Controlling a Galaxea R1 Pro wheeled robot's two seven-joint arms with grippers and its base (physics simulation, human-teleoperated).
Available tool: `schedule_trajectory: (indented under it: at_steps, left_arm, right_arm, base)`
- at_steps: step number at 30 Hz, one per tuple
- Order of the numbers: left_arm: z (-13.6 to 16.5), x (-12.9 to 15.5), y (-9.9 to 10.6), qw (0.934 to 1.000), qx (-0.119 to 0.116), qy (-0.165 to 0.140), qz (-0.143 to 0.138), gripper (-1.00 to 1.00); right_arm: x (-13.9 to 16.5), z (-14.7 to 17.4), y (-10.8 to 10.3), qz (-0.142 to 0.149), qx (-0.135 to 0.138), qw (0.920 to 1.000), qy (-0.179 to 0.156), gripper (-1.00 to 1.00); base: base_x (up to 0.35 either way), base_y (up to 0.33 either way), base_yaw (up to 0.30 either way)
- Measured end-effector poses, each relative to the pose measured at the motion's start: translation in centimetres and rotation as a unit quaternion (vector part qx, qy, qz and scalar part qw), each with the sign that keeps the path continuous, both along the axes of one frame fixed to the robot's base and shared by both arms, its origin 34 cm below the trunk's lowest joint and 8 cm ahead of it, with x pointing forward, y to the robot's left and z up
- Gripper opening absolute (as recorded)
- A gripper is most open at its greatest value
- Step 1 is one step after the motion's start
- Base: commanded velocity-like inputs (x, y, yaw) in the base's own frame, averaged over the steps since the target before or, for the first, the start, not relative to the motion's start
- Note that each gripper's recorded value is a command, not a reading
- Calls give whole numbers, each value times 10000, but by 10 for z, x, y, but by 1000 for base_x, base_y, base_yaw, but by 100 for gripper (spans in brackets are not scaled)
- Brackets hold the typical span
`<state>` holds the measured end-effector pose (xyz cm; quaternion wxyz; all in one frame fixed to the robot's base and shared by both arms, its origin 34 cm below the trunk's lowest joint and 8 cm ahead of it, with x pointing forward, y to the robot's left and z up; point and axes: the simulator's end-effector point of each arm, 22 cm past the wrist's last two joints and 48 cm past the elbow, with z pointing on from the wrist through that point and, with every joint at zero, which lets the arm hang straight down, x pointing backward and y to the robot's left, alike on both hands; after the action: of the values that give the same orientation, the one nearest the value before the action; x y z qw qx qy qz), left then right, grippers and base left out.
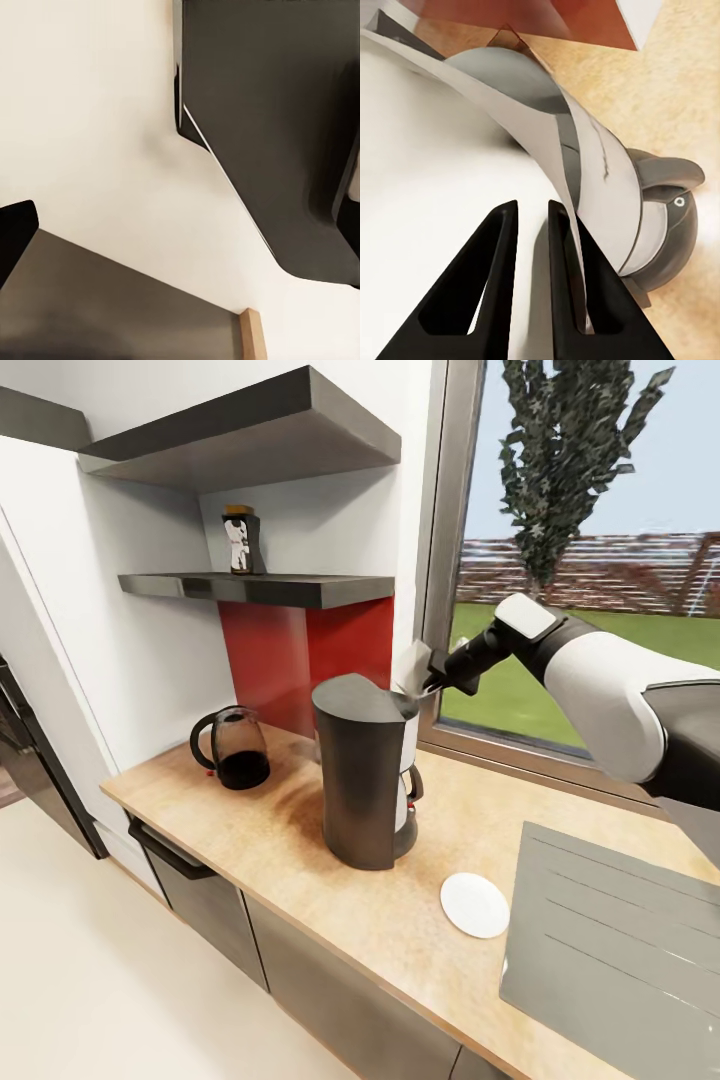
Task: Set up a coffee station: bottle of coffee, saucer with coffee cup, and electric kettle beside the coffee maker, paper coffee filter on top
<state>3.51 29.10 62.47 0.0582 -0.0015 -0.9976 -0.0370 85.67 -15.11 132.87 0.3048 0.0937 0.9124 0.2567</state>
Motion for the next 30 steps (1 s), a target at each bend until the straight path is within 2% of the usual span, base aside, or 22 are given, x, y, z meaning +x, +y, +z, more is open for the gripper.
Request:
schedule_trajectory:
  at_steps: [30]
  left_arm:
    - [0, 0, 1, 10000, 8, -4, 1, 100]
  right_arm:
    - [3, 12, -1, 6, 20, 9999, -135, -100]
  base:
    - [0, 0, 0]
